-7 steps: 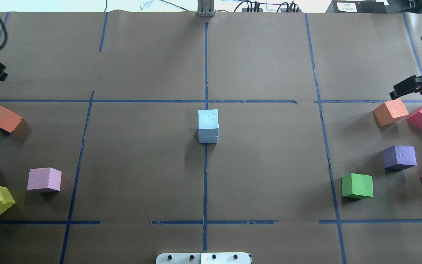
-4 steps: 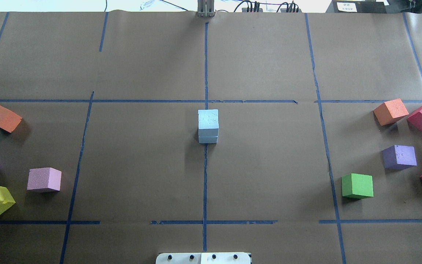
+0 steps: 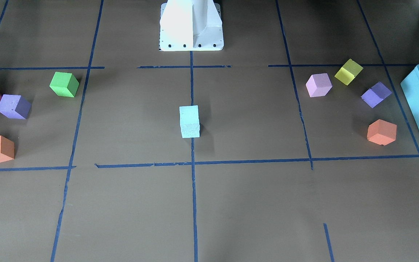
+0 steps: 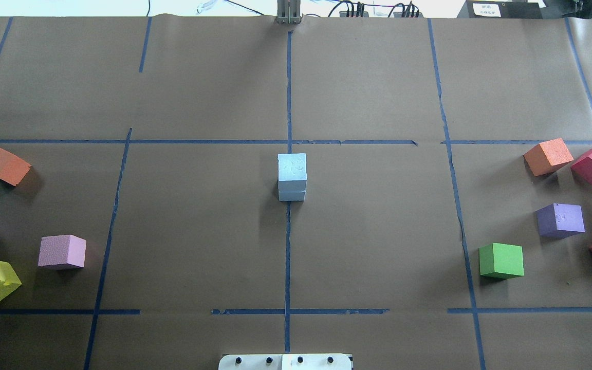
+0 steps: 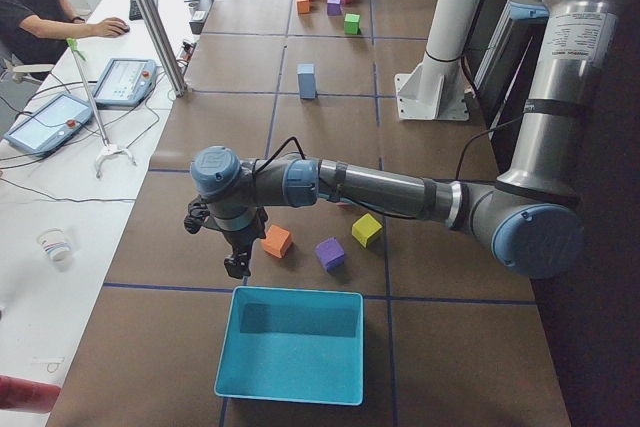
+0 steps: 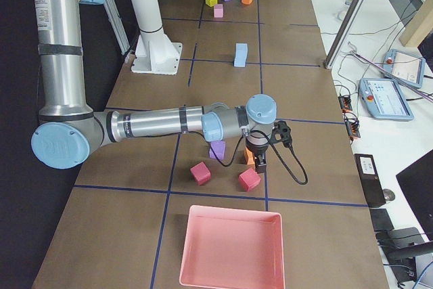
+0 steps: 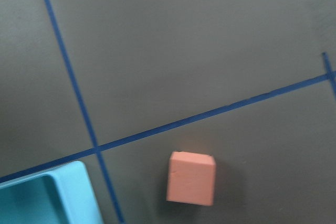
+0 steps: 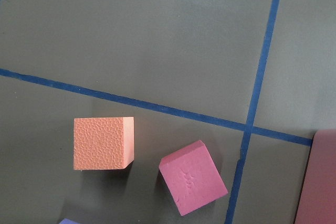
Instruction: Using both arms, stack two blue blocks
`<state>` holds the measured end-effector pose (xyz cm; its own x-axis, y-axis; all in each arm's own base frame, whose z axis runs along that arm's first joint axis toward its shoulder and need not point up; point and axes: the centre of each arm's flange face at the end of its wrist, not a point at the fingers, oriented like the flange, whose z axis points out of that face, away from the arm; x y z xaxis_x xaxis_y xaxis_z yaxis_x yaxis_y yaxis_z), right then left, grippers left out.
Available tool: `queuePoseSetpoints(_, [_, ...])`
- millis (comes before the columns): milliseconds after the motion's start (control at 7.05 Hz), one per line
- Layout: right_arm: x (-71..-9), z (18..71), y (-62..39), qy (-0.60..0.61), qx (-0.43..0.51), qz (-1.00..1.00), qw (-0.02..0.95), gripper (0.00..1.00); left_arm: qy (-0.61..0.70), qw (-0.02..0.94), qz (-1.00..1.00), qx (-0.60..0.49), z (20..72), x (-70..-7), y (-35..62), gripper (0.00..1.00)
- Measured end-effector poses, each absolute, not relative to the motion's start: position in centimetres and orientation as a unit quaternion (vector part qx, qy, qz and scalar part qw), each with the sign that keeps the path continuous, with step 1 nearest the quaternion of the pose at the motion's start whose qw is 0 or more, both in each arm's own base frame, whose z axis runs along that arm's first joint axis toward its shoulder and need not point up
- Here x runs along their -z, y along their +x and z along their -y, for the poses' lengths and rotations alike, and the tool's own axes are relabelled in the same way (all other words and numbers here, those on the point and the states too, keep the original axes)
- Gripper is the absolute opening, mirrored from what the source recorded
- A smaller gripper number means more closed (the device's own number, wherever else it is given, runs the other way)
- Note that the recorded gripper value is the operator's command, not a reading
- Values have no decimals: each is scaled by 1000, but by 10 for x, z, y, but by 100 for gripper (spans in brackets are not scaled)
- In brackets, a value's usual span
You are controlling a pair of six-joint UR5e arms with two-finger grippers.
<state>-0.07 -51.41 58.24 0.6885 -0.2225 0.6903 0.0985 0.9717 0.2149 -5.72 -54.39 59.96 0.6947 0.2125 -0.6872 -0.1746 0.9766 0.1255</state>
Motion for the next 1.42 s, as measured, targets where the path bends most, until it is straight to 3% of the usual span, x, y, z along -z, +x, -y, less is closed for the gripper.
queuePoseSetpoints(1418, [-587, 509, -18, 61, 98, 387, 915, 100, 50, 923, -374, -69, 526, -614, -56, 100])
